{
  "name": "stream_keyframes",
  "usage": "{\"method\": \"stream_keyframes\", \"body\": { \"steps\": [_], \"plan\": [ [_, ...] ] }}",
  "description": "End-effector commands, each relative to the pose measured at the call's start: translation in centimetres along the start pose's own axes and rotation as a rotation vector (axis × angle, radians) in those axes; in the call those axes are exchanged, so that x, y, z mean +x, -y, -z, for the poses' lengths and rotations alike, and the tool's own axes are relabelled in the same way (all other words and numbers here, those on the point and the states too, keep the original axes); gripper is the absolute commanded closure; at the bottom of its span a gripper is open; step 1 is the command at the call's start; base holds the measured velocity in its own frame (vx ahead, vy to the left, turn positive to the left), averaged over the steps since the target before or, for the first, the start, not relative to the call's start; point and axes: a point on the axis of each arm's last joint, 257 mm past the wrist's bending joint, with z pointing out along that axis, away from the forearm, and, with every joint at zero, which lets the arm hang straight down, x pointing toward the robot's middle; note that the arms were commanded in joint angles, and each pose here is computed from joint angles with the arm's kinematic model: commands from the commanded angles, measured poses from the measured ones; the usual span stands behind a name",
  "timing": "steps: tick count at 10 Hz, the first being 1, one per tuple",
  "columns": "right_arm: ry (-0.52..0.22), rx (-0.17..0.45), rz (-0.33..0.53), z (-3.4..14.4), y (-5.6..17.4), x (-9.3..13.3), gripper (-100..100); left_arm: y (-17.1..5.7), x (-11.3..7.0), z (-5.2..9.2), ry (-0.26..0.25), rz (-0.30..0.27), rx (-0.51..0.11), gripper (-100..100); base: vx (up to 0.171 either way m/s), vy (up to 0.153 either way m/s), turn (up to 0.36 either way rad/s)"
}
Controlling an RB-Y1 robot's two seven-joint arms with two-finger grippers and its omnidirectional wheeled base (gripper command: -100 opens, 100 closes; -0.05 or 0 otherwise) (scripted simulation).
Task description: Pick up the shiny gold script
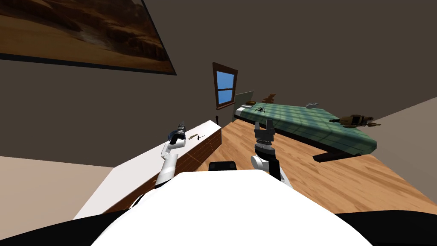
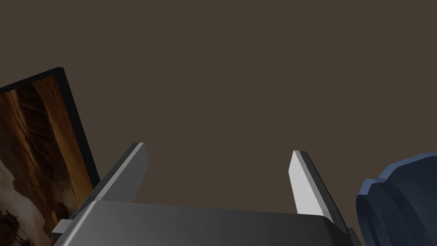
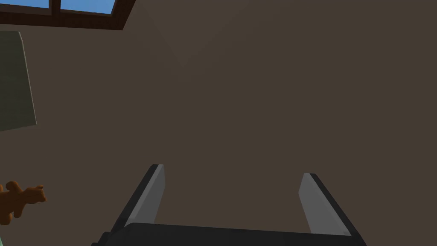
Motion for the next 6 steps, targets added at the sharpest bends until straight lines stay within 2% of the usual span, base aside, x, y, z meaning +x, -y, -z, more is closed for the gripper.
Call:
{"method": "stream_keyframes", "body": {
  "steps": [1, 2, 3, 4, 5, 6],
  "plan": [
    [0.0, 0.0, 0.0, 0.0, 0.0, 0.0, 0, -1.8, -0.4, -0.5, 0.007, 0.008, -0.06, -100, -0.004, -0.009, -0.105],
    [0.0, 0.0, 0.0, 0.0, 0.0, 0.0, 0, -2.1, -1.5, -1.5, 0.024, 0.027, -0.086, -100, -0.004, -0.01, -0.154],
    [0.0, 0.0, 0.0, 0.0, 0.0, 0.0, 0, -3.9, -1.4, -1.5, 0.023, 0.028, -0.134, -100, -0.002, -0.005, -0.12],
    [0.0, 0.0, 0.0, 0.0, 0.0, 0.0, 0, -3.6, -2.4, -2.4, 0.039, 0.049, -0.149, -100, 0.001, -0.005, -0.199],
    [0.0, 0.0, 0.0, 0.0, 0.0, 0.0, 0, -5.4, -2.3, -2.3, 0.037, 0.051, -0.202, -100, 0.002, 0.003, -0.076],
    [0.0, 0.0, 0.0, 0.0, 0.0, 0.0, 0, -6.3, -2.3, -2.2, 0.037, 0.051, -0.22, -100, 0.002, 0.002, 0.033]
  ]
}}
